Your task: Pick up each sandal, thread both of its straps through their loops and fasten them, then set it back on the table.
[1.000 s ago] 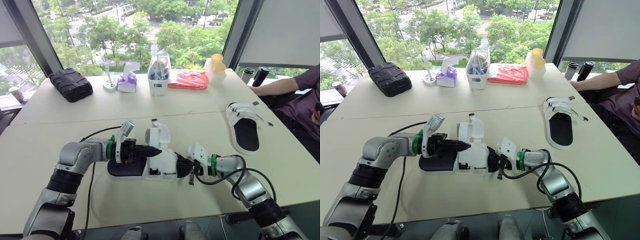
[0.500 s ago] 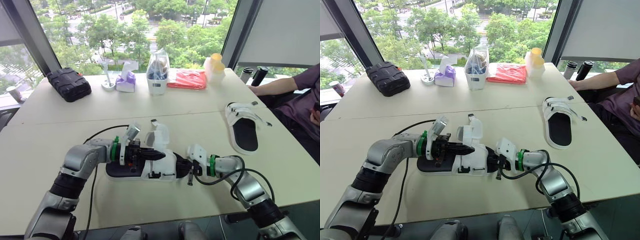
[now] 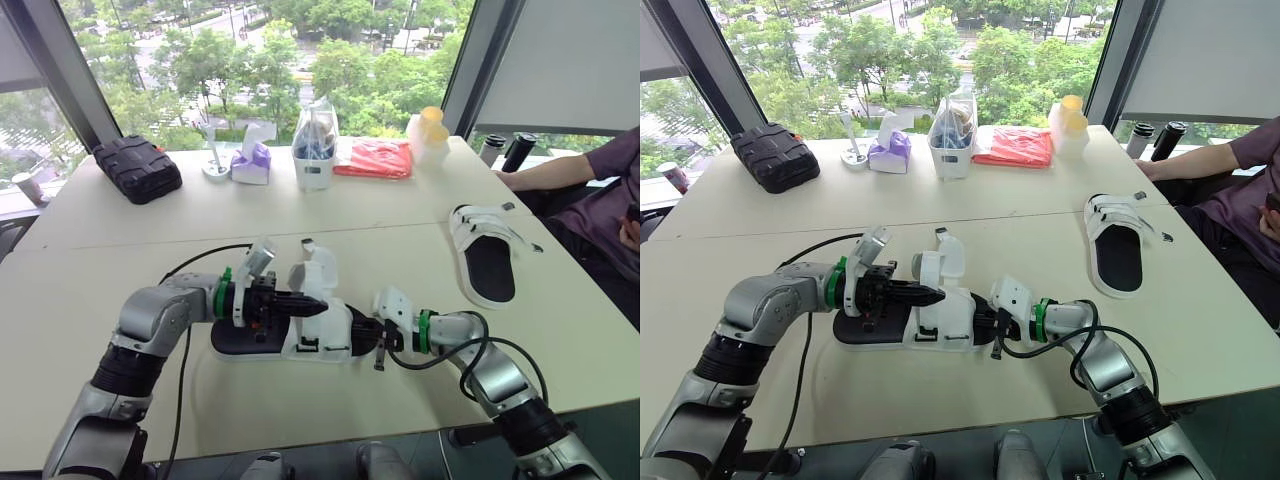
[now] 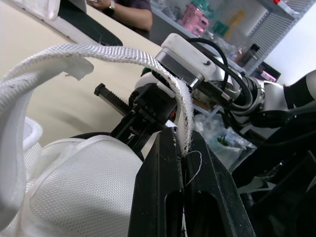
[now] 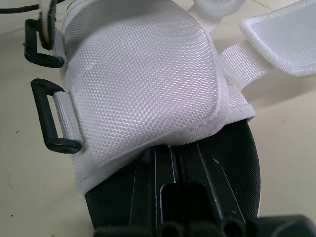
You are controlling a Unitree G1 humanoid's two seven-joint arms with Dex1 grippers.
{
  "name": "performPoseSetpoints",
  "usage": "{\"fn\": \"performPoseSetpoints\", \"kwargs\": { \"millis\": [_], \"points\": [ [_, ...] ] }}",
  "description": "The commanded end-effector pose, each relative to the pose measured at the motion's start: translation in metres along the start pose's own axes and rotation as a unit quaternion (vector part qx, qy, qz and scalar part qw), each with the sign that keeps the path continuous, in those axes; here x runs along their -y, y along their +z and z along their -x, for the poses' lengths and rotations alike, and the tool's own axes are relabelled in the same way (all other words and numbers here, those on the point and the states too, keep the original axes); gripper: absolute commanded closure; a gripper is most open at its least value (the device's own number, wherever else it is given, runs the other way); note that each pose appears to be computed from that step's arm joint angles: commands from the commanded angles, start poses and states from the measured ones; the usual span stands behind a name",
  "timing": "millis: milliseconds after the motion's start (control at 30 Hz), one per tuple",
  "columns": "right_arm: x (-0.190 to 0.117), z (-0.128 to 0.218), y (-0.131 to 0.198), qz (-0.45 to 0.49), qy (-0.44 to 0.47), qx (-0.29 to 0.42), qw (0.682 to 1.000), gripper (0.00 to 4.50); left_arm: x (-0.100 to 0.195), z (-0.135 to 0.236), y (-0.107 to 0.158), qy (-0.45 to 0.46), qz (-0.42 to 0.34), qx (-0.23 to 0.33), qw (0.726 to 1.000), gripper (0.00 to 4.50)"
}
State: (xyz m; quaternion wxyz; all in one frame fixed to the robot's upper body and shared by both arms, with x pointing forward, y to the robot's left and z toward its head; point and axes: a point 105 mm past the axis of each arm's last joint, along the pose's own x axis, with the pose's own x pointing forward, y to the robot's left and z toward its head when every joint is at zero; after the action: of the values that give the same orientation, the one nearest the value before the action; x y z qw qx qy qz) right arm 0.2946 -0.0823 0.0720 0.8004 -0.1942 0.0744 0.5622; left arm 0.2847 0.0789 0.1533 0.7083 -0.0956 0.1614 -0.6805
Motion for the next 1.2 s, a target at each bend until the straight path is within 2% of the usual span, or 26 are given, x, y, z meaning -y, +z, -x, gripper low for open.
{"fn": "performPoseSetpoints", "kwargs": {
  "millis": [33,367,567,733,933,1200],
  "points": [
    [-0.008,-0.005,-0.031,-0.036,0.004,-0.057,0.998,4.50,0.001,0.003,0.003,0.001,-0.014,0.010,1.000,4.48],
    [-0.007,-0.005,-0.031,-0.036,0.004,-0.057,0.998,4.50,0.004,0.004,-0.014,0.000,-0.012,-0.012,1.000,4.48],
    [-0.007,-0.005,-0.032,-0.037,0.004,-0.058,0.998,4.50,0.005,0.008,-0.011,0.001,-0.007,0.001,1.000,4.48],
    [-0.007,-0.006,-0.031,-0.036,0.005,-0.057,0.998,4.50,0.002,0.008,-0.013,0.017,-0.027,-0.002,1.000,4.48],
    [-0.008,-0.007,-0.031,-0.036,0.007,-0.056,0.998,4.50,-0.004,0.013,-0.013,0.042,-0.084,-0.024,0.995,4.48],
    [-0.008,-0.008,-0.031,-0.037,0.007,-0.056,0.998,4.50,0.008,0.017,-0.012,0.038,-0.097,-0.037,0.994,4.48]
  ]
}}
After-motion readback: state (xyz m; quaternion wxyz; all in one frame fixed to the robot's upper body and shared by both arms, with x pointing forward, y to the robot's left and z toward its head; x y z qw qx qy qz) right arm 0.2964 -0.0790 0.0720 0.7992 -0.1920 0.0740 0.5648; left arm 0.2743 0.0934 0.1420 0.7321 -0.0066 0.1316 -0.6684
